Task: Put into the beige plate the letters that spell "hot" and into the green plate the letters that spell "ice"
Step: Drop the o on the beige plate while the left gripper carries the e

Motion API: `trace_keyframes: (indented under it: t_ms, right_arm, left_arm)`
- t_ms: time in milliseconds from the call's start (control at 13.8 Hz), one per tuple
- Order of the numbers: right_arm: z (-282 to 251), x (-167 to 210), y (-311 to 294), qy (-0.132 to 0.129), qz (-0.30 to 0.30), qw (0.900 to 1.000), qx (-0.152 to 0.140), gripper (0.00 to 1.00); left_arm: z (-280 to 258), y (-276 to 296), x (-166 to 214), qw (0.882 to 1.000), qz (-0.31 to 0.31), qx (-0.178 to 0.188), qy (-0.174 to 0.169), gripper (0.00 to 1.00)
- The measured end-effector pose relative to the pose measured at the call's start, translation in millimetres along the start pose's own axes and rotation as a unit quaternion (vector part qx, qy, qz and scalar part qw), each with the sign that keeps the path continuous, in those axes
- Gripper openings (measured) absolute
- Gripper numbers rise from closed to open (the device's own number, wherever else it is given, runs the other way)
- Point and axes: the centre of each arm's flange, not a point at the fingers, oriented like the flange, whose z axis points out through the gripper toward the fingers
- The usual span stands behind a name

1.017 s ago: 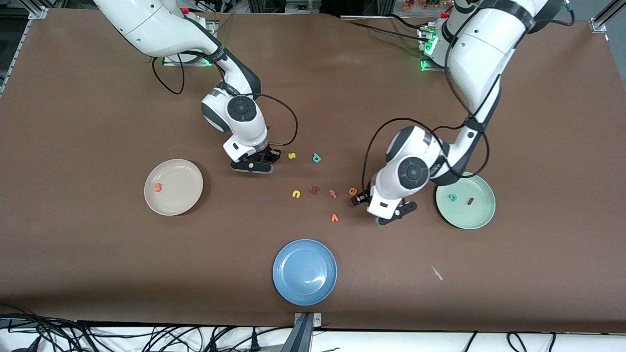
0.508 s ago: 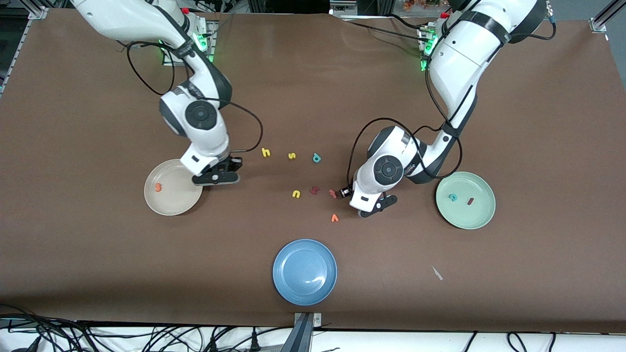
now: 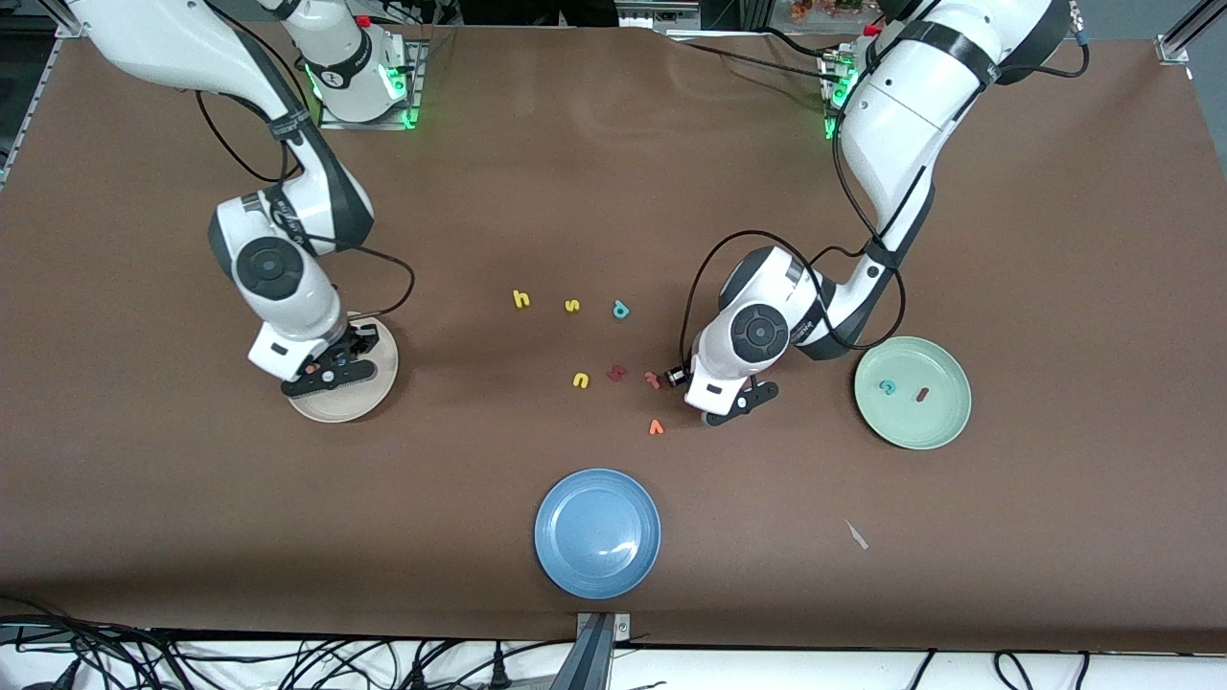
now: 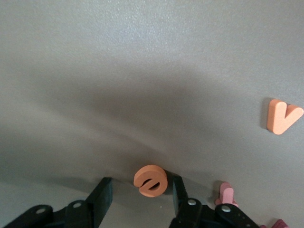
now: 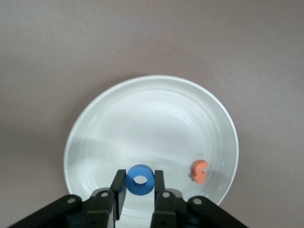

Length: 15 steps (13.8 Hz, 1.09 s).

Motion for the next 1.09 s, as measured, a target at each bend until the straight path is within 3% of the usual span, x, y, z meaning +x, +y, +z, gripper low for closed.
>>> trace_keyframes:
  t_ms: [436, 508, 654, 1090]
  right_arm:
    - [1, -1, -6, -0.007, 0.021, 0.999, 0.043, 0.93]
    - [-3, 0, -20, -0.006, 0.034, 0.998, 0.061, 0.95]
    - [-13, 4, -57, -0.004, 0.061, 0.995, 0.08, 0.95]
    - [-29, -2, -155, -0.011, 0.106, 0.988, 0.108, 0.95]
  left_arm:
    - [-1, 3, -1, 1.0, -0.001, -0.002, 0.006, 0.47]
    - [-1, 5, -2, 1.0, 0.0, -0.004, 0.009, 0.38]
    - [-2, 6, -3, 1.0, 0.001, -0.005, 0.012, 0.34]
    - [-7, 6, 4, 1.0, -0.004, -0.009, 0.019, 0.28]
